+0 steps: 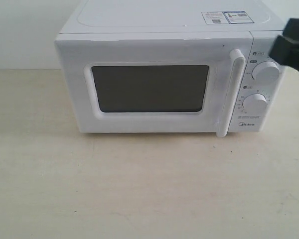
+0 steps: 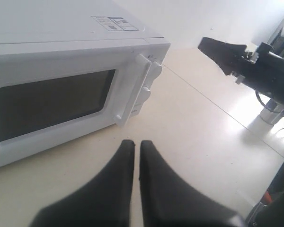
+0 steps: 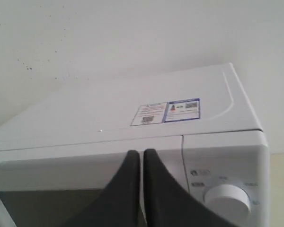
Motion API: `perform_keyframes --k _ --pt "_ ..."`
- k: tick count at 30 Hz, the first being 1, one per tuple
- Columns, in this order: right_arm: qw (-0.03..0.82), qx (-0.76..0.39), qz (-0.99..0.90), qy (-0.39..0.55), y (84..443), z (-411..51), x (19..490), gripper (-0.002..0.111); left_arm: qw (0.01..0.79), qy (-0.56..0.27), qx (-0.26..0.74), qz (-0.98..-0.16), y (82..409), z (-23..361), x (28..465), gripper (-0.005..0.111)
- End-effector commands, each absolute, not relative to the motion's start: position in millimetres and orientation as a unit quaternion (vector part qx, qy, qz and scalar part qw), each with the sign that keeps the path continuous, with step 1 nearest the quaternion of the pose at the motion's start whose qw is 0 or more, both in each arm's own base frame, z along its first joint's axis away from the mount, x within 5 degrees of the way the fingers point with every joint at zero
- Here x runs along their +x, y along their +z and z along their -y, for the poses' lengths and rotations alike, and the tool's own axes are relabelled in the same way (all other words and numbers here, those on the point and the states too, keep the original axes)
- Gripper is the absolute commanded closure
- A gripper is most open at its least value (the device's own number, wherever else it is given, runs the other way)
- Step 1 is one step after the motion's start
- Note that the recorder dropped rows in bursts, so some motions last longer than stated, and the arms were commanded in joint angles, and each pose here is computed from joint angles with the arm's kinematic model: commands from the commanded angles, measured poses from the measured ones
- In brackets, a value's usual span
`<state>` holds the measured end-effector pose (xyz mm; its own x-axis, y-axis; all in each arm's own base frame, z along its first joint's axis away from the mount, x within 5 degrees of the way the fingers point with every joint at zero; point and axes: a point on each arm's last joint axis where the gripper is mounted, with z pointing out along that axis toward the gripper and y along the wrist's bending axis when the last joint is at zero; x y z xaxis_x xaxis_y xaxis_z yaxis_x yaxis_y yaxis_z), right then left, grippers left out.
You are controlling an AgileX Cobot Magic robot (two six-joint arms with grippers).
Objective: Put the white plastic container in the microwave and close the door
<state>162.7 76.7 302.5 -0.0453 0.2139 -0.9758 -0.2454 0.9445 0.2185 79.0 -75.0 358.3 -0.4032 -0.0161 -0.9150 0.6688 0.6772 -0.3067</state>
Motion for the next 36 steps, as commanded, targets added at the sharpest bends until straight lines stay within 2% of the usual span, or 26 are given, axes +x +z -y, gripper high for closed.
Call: perform_keyframes --k 1,11,21,36 --pt "0.705 -0.004 -0.691 0.161 288 -52 133 0.108 0.506 -0.345 0.216 -0.760 359 75 77 0.102" --pt "0.746 0.041 -0.631 0.208 270 -17 86 0.108 0.510 -0.341 0.219 -0.758 359 75 78 0.102" --pt "0.747 0.045 -0.625 0.222 269 -15 80 0.108 0.535 -0.360 0.182 -0.742 366 74 81 0.102" --pt "0.746 0.047 -0.625 0.224 269 -15 80 0.108 0.536 -0.359 0.182 -0.742 366 74 81 0.102"
